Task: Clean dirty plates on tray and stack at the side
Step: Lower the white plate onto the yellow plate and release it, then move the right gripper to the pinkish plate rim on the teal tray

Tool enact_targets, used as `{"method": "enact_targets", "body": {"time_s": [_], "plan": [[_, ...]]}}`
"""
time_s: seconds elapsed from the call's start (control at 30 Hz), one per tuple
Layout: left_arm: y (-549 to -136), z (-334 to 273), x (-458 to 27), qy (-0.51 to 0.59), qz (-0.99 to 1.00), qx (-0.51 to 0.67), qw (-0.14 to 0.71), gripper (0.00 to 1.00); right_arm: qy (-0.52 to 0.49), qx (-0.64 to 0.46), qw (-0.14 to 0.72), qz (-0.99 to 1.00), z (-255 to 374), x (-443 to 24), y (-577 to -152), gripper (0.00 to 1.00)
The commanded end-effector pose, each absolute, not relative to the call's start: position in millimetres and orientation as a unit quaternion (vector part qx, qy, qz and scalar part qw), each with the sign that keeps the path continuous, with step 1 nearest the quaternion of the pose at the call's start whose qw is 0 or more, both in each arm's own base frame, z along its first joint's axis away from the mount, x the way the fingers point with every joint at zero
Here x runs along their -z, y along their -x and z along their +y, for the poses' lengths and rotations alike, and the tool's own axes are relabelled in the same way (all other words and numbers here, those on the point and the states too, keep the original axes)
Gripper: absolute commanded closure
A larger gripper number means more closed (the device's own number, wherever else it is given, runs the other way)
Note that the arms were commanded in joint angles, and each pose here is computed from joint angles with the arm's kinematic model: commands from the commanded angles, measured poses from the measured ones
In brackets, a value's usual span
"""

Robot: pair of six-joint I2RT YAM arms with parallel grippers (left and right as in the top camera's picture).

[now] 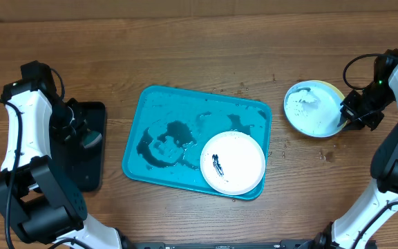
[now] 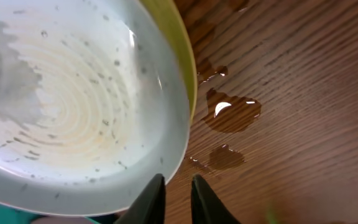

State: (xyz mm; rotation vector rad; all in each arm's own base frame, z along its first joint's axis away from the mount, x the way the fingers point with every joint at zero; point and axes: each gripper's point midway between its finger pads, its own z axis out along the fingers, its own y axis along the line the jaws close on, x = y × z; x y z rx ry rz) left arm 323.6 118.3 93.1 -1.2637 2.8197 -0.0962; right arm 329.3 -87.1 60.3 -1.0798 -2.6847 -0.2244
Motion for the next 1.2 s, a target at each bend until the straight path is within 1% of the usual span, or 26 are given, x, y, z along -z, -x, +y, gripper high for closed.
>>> {"method": "enact_targets", "body": {"time_s": [0.0,0.03,0.1,0.13,0.2,0.27,0.33,0.5,0.63,0.7,0.77,0.83,0.9,0.97,1.0,1.03,1.13,1.17], "plan": [[-324,116,-90,0.403,0.914,0.04,0.021,0.96,0.367,0.062,0.08,-0.925,-94,-85,-330,0.73],[-324,116,-90,0.403,0.914,0.04,0.021,0.96,0.367,0.062,0.071,-0.926,-95,-91,-330,0.69],[-324,116,-90,0.403,0.914,0.04,0.021,0.96,0.366,0.063,0.053,-0.927,-94,-105,-329,0.56],[-324,116,-90,0.403,0.914,0.04,0.022,0.96,0.364,0.063,0.045,-0.928,-92,-113,-328,0.51],[-324,116,-90,0.403,0.914,0.04,0.022,0.96,0.357,0.066,0.033,-0.931,-85,-129,-324,0.51],[-324,116,-90,0.403,0.914,0.04,0.022,0.96,0.33,0.086,0.025,-0.94,-70,-141,-322,0.53],[-324,116,-90,0.403,0.914,0.04,0.022,0.96,0.272,0.123,0.028,-0.954,-39,-152,-320,0.54],[-324,116,-90,0.403,0.914,0.04,0.022,0.96,0.18,0.125,0.062,-0.974,20,-150,-308,0.55],[-324,116,-90,0.403,0.914,0.04,0.021,0.96,0.112,0.116,0.052,-0.986,72,-129,-311,0.51],[-324,116,-90,0.403,0.914,0.04,0.021,0.96,0.091,0.097,0.028,-0.991,93,-113,-318,0.35],[-324,116,-90,0.403,0.914,0.04,0.021,0.96,0.089,0.077,0.004,-0.993,103,-103,-324,0.35],[-324,116,-90,0.403,0.914,0.04,0.021,0.96,0.096,0.056,-0.023,-0.994,108,-92,-332,0.39],[-323,116,-90,0.403,0.914,0.04,0.02,0.96,0.115,0.033,-0.04,-0.992,105,-86,-336,0.51],[-323,116,-90,0.403,0.914,0.04,0.019,0.96,0.143,0.021,-0.043,-0.989,100,-81,-335,0.84],[-323,116,-90,0.403,0.914,0.04,0.019,0.96,0.152,0.021,-0.042,-0.987,99,-79,-335,0.95],[-323,116,-90,0.403,0.914,0.04,0.02,0.96,0.161,0.02,-0.04,-0.986,97,-77,-334,0.97],[-324,116,-90,0.403,0.914,0.04,0.021,0.96,0.17,0.015,-0.028,-0.985,94,-70,-327,0.96],[-324,116,-90,0.403,0.914,0.04,0.022,0.96,0.17,0.013,-0.023,-0.985,93,-67,-324,0.91]]}}
